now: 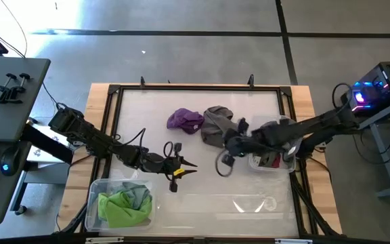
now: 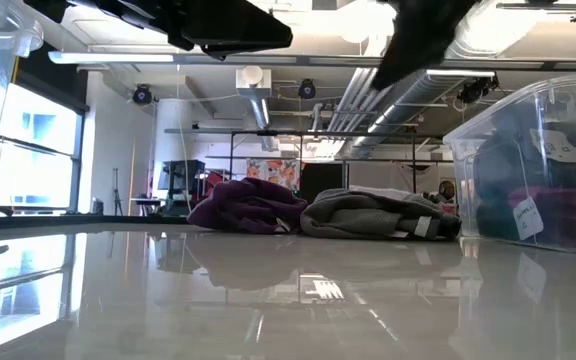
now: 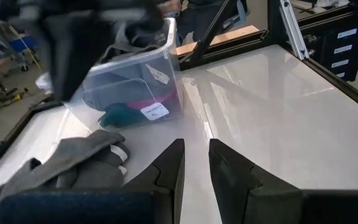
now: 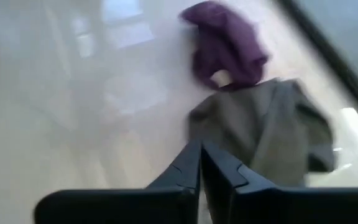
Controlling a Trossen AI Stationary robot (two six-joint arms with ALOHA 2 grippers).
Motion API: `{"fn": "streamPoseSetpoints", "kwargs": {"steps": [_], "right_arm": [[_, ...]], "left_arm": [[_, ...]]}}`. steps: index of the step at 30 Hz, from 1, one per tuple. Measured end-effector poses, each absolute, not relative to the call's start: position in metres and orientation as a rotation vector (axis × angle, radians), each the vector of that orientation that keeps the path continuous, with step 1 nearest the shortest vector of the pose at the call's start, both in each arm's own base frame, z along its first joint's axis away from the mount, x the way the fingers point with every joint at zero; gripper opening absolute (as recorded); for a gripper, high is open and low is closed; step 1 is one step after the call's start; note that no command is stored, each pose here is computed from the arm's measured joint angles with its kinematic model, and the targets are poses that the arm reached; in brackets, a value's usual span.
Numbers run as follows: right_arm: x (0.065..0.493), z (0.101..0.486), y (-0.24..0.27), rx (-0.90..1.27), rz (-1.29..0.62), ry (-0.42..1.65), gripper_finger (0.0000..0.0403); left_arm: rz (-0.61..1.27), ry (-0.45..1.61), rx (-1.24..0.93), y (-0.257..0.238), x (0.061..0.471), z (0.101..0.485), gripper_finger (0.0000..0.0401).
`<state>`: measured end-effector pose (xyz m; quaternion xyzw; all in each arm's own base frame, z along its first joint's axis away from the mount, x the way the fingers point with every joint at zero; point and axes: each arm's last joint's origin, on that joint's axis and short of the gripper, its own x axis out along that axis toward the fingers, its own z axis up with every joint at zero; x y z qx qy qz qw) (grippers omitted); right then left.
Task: Sort microfiber towel by color & place in baskets
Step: Put the gray microfiber towel into the top transparent bin
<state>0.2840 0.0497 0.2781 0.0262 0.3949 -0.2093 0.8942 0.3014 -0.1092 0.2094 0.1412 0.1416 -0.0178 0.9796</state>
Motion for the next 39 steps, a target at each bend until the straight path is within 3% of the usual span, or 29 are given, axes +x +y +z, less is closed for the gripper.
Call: {"fn": "streamPoseSetpoints", "kwargs": {"steps": [4,11,14,19,25,29,33,39], "right_arm": [[0.304,0.254,0.026,0.029,-0.497,0.849,0.0063],[0.331,0.209,-0.031,0.032,-0.523,0.986,0.0197],[0.334,0.192,-0.057,0.092,-0.503,1.042,0.0247],[0.333,0.171,-0.089,0.170,-0.520,1.115,0.0283],[0.339,0.140,-0.096,0.215,-0.387,1.199,0.0279],[0.341,0.124,-0.094,0.222,-0.353,1.254,0.0255],[0.343,0.120,-0.088,0.235,-0.327,1.266,0.0199],[0.346,0.121,-0.072,0.216,-0.335,1.271,0.0071]], "left_arm": [[-0.002,0.302,0.281,-0.108,0.301,0.208,0.0060],[0.322,0.420,0.406,-0.103,0.277,0.216,0.0060],[0.356,0.487,0.412,-0.099,0.269,0.215,0.0060],[0.390,0.587,0.368,-0.081,0.270,0.204,0.0060],[0.397,0.604,0.326,-0.056,0.285,0.198,0.0060],[0.362,0.553,0.293,-0.046,0.295,0.199,0.0060],[0.338,0.486,0.331,-0.039,0.299,0.209,0.0060],[0.415,0.479,0.367,-0.030,0.288,0.226,0.0060]]}}
